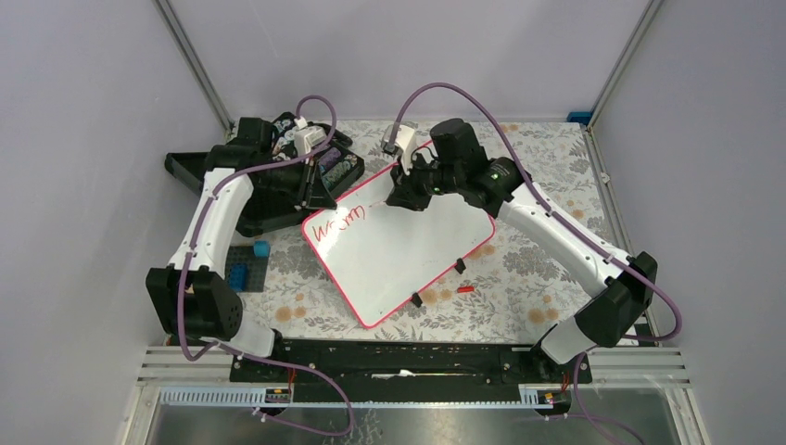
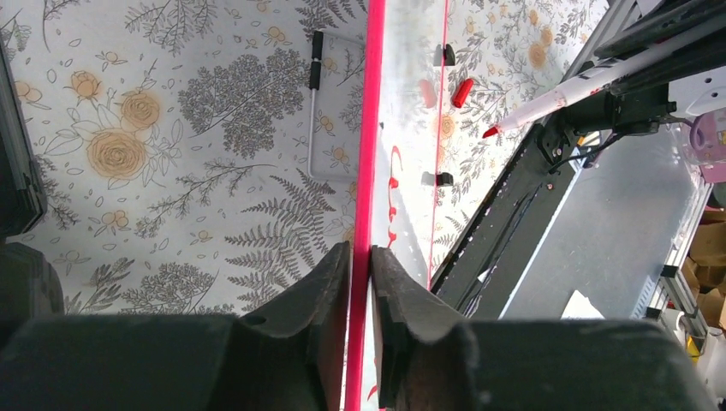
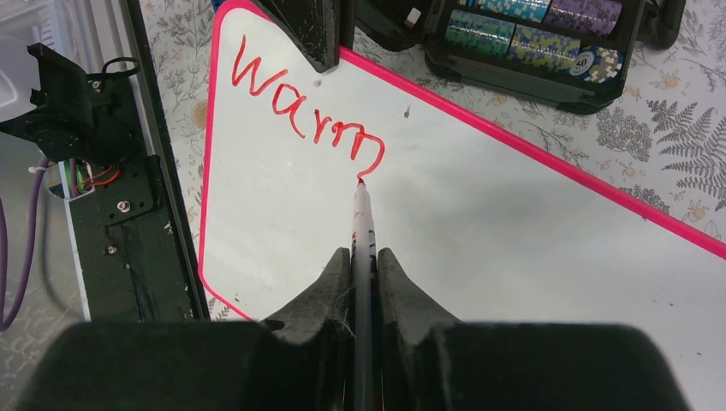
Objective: Write a sentence on the whiteboard
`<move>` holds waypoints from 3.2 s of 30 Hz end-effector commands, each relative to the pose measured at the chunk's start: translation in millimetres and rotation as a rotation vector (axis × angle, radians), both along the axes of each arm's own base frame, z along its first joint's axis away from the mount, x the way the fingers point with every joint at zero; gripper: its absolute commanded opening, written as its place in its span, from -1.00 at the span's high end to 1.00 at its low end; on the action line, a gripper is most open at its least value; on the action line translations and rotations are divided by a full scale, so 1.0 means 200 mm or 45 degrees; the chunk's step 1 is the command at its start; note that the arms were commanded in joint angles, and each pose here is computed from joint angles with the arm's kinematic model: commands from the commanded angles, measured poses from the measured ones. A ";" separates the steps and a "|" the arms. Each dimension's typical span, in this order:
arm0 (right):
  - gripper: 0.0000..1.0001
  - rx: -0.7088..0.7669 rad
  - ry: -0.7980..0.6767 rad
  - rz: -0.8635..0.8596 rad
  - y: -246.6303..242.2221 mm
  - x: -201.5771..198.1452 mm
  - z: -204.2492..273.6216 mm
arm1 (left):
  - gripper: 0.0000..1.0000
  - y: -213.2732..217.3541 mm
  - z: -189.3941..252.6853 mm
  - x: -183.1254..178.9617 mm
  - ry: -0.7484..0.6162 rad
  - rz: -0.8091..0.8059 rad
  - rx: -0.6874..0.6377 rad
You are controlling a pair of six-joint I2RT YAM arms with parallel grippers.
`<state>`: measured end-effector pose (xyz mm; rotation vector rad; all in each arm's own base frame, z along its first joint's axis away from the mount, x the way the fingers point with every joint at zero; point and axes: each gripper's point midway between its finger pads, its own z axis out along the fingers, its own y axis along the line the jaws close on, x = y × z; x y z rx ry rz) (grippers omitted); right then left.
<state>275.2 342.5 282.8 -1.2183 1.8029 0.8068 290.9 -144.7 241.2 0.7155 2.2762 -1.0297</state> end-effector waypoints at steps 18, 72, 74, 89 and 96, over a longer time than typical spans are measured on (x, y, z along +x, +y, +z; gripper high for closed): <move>1.00 0.024 -0.022 0.073 -0.11 -0.04 0.06 | 0.74 -0.11 0.03 0.14 -0.132 -0.143 0.029; 1.00 0.047 -0.137 -0.020 0.02 0.23 0.02 | 0.85 -0.05 0.05 0.03 -0.094 -0.088 0.013; 1.00 0.042 -0.146 -0.035 0.02 0.25 0.03 | 0.87 -0.05 0.05 0.03 -0.094 -0.088 0.012; 1.00 -0.001 -0.134 -0.061 0.00 0.26 -0.05 | 0.93 -0.04 0.05 0.03 -0.098 -0.088 0.017; 1.00 -0.024 -0.111 -0.045 -0.02 0.22 -0.11 | 0.95 -0.04 0.05 0.02 -0.094 -0.087 0.019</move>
